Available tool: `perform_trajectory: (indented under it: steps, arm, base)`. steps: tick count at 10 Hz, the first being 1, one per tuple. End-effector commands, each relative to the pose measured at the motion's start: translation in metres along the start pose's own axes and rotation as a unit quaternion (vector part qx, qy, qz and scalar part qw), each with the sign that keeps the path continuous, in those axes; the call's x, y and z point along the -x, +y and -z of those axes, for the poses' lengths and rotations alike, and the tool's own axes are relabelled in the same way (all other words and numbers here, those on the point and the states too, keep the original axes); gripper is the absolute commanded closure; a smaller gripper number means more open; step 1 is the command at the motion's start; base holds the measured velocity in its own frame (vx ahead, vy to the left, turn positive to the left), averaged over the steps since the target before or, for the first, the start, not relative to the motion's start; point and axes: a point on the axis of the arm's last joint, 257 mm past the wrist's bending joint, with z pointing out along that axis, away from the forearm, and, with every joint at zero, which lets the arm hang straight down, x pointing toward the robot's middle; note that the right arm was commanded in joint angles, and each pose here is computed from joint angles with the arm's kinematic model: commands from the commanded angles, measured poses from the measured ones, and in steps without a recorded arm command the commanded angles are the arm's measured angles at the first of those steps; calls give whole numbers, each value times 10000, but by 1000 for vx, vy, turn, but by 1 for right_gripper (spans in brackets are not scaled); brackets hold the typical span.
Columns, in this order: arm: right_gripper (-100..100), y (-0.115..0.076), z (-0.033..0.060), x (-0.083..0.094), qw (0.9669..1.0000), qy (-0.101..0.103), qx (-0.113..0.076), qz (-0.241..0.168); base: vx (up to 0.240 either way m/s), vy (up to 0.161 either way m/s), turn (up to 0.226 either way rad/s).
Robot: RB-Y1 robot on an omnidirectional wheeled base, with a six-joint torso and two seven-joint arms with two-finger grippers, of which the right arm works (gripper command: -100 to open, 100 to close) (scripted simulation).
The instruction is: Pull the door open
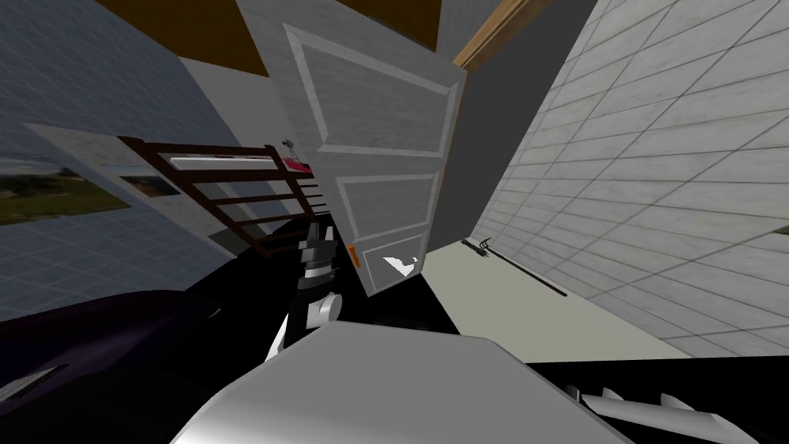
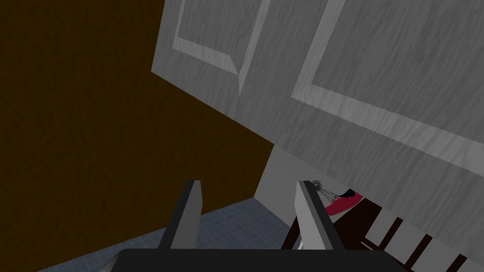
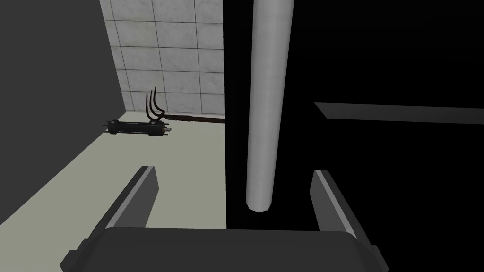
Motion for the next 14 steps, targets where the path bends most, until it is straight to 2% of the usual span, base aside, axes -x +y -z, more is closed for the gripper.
perform_trajectory:
  steps: [1,4,5,10,12,13,14]
  arm:
    - [-100,54,-50,8,10000,-20,-32,-2]
    - [-100,143,-299,-19,9998,-12,-191,-5]
    - [-100,149,-296,-15,9998,-17,-188,2]
    - [-100,301,-642,-111,9995,8,-330,15]
    - [-100,292,-634,-109,9995,4,-326,20]
    - [100,292,-634,-109,9995,4,-326,20]
    - [100,292,-634,-109,9995,4,-326,20]
  base:
    - [58,-9,-33]
    - [75,-17,-107]
    - [65,-30,-28]
    - [84,-57,-85]
    - [68,-42,-11]
    - [0,0,0]
    - [-18,2,-26]
